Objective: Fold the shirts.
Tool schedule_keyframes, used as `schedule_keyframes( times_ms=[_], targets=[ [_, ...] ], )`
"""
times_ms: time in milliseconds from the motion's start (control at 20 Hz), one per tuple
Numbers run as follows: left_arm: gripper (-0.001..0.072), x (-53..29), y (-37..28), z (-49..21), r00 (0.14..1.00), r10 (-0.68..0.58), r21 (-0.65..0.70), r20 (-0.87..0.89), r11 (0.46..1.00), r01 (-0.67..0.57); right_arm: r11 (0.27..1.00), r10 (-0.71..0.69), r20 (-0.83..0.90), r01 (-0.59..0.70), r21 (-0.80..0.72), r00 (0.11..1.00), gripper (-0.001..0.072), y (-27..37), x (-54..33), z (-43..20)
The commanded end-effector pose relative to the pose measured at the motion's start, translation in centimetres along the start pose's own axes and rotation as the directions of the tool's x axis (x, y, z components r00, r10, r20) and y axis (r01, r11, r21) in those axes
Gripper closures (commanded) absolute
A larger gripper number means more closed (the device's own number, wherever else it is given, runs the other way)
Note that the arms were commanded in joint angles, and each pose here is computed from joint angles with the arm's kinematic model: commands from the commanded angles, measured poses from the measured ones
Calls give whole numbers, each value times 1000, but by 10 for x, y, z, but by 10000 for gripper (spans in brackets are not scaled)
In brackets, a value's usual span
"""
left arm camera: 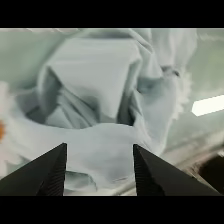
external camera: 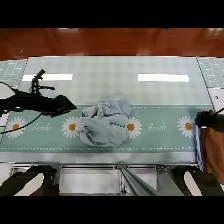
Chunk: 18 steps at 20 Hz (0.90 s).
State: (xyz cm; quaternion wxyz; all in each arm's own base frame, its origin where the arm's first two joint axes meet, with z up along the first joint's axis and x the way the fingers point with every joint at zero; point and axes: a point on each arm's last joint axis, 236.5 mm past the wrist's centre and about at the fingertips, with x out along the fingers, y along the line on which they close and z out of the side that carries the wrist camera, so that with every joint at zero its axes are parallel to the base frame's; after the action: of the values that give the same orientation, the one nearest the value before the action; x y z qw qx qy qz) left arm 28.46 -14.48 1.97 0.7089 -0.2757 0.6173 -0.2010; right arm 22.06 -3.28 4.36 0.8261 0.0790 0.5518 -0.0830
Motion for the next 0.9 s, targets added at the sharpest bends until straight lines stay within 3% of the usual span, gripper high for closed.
schedule_keyframes(
  times_ms=[0,300,350,400,450,600,850],
  targets=[
    [200,44,1,-14,973,-147,-82,-176,988,135,981,193,-151,-191,31,969,302,40,35,-37],
    [201,105,1,-65,914,-70,14,-401,996,83,980,197,-115,-194,36,974,303,41,37,-29],
    [271,111,-2,-67,909,-63,49,-412,995,91,978,207,-108,-203,42,972,303,44,38,-26],
    [596,111,-6,-67,906,-63,92,-419,989,111,974,225,-111,-221,53,968,303,48,40,-25],
    [673,109,-9,-64,909,-64,120,-411,985,124,968,251,-123,-245,64,960,303,54,43,-24],
    [673,92,-8,-40,934,-63,137,-351,984,118,922,383,-140,-370,113,913,303,86,60,-13],
    [673,63,-6,-25,952,-91,137,-294,981,136,713,686,-127,-627,314,717,303,159,99,13]
  ],
)
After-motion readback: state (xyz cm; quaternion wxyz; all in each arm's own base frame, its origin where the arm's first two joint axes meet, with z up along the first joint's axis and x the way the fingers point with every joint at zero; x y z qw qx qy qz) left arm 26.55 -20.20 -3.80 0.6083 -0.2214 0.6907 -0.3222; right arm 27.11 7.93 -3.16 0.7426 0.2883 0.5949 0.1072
